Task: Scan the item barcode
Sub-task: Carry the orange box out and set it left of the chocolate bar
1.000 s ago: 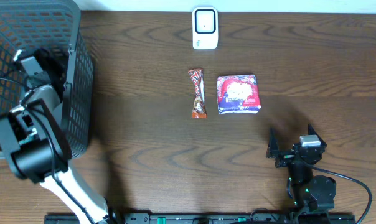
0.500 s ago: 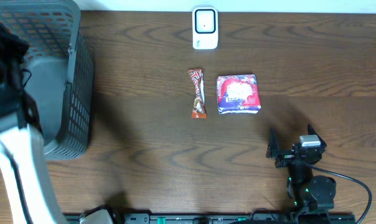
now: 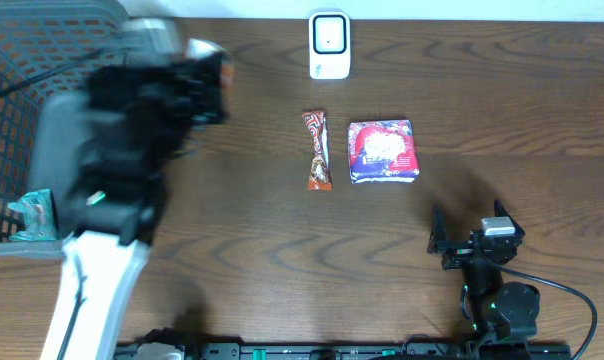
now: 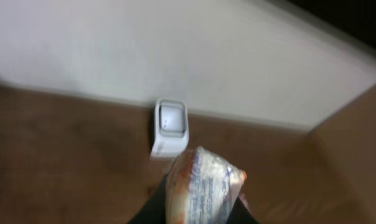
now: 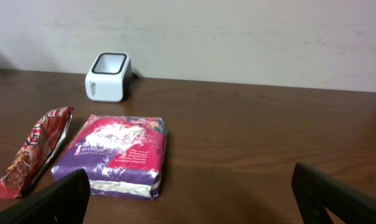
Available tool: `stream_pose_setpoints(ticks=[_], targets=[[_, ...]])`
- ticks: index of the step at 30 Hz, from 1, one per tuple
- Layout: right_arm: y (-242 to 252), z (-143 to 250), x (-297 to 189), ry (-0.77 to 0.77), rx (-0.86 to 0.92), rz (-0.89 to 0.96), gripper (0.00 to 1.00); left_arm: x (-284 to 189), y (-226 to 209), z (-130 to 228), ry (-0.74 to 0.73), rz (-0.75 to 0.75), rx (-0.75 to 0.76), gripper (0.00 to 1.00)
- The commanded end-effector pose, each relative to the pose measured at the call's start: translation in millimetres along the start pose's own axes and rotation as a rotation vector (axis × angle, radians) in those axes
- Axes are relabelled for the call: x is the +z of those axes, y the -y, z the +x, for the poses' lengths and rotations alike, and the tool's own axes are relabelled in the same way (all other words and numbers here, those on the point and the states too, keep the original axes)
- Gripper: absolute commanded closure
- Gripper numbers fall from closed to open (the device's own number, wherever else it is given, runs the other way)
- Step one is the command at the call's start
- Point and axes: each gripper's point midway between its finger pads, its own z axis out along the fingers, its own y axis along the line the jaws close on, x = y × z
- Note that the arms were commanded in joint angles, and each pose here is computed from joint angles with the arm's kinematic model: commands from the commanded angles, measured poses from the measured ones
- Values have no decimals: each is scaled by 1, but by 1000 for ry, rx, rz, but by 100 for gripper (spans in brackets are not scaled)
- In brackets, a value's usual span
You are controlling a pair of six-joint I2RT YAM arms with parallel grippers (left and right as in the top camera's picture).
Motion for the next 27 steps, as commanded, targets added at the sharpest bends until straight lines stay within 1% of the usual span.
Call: stream_pose_setpoints(ticks=[1, 4, 8, 11, 12, 14, 15, 16, 19, 20, 21, 22, 24, 26, 27], targets=[[2, 1, 0, 0, -8, 8, 1, 46, -28, 38, -89, -189, 151, 93], [2, 1, 0, 0, -8, 8, 1, 87, -48, 79, -188, -270, 171, 93], [2, 1, 0, 0, -8, 8, 1, 121, -69, 130, -320, -301, 175, 93], [2, 1, 0, 0, -8, 8, 1, 140, -76, 171, -430, -284, 170, 91], [2, 1, 0, 0, -8, 8, 1, 144, -77, 184, -463, -274, 168, 85], [2, 1, 0, 0, -8, 8, 1, 151, -78, 204, -510, -268, 171, 65], [2, 1, 0, 0, -7, 8, 1, 152, -78, 209, -521, -267, 173, 59], [2, 1, 0, 0, -8, 8, 1, 154, -78, 213, -528, -266, 176, 58], [2, 1, 0, 0, -8, 8, 1, 155, -74, 211, -517, -254, 178, 51], [2, 1, 0, 0, -8, 8, 1, 155, -71, 208, -507, -248, 178, 46], [2, 1, 0, 0, -8, 8, 1, 154, -69, 202, -494, -243, 178, 44], [2, 1, 0, 0, -7, 9, 1, 152, -65, 195, -476, -236, 178, 43], [2, 1, 0, 0, -8, 8, 1, 146, -56, 169, -419, -220, 180, 43], [2, 1, 0, 0, -8, 8, 1, 136, -46, 131, -330, -199, 183, 43], [2, 1, 0, 0, -8, 8, 1, 128, -41, 106, -268, -190, 178, 43]])
